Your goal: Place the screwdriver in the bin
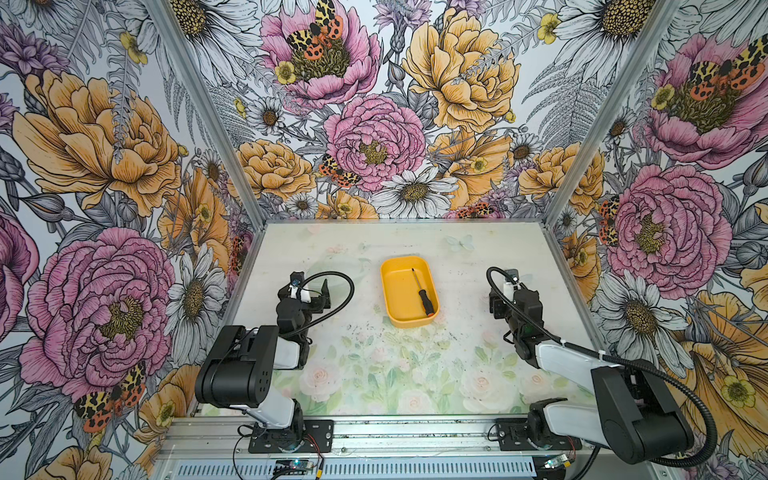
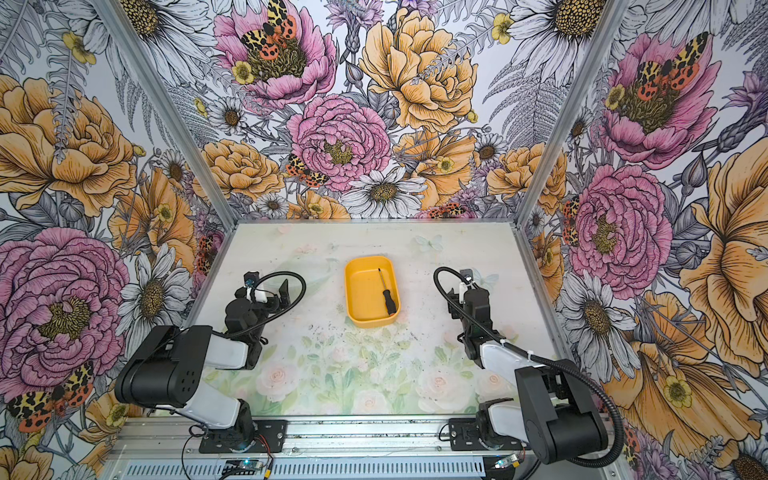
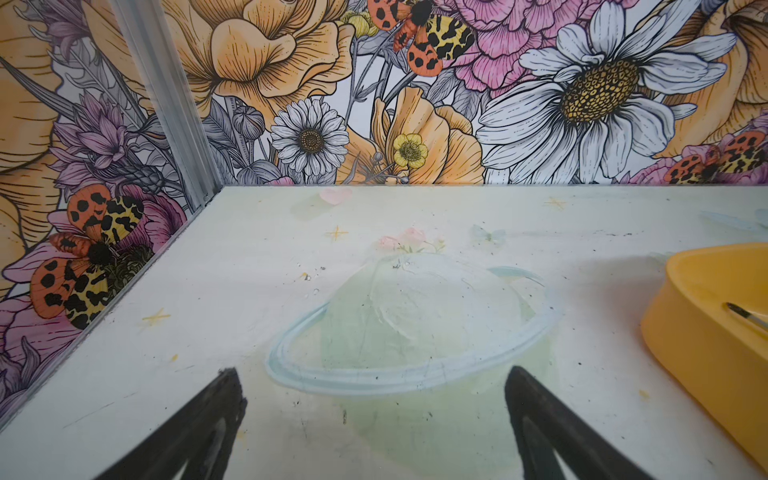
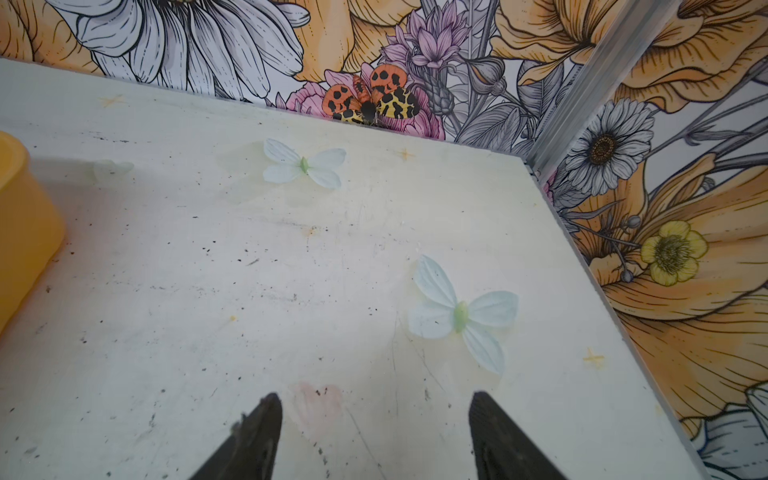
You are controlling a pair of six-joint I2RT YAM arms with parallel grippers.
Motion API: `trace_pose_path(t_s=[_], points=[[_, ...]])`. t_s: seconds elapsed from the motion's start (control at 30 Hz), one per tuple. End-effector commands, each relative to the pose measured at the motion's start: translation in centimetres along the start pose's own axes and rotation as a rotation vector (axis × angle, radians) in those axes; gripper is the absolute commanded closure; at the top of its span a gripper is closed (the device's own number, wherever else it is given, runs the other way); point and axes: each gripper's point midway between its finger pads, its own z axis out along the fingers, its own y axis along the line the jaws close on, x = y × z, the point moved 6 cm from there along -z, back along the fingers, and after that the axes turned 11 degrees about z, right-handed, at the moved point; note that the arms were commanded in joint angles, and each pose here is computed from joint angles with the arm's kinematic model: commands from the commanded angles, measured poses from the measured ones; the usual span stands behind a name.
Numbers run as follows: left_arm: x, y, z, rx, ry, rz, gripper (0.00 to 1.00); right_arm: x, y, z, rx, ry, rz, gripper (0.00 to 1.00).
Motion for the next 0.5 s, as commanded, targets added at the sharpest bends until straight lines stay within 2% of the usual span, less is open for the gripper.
trace_pose_path(t_s=[0.0, 0.1, 0.2, 0.47], points=[[-1.0, 0.4, 0.6, -0.02, -0.022, 0.003, 0.01, -2.3, -0.5, 0.6, 0.009, -0.122, 0.043, 0.28], [-0.9, 1.0, 1.2, -0.053, 0.013, -0.016, 0.01, -2.6, -1.2, 1.6, 0.022, -0.136, 0.068, 0.28], [-0.8, 1.4, 2.1, -0.03, 0.055, -0.042, 0.01, -1.8, -2.1, 2.6, 0.054, -0.151, 0.103, 0.28], [-0.8, 2.0, 2.0, -0.025, 0.048, -0.066, 0.01, -1.1, -3.3, 3.8, 0.036, -0.127, 0.164, 0.28]])
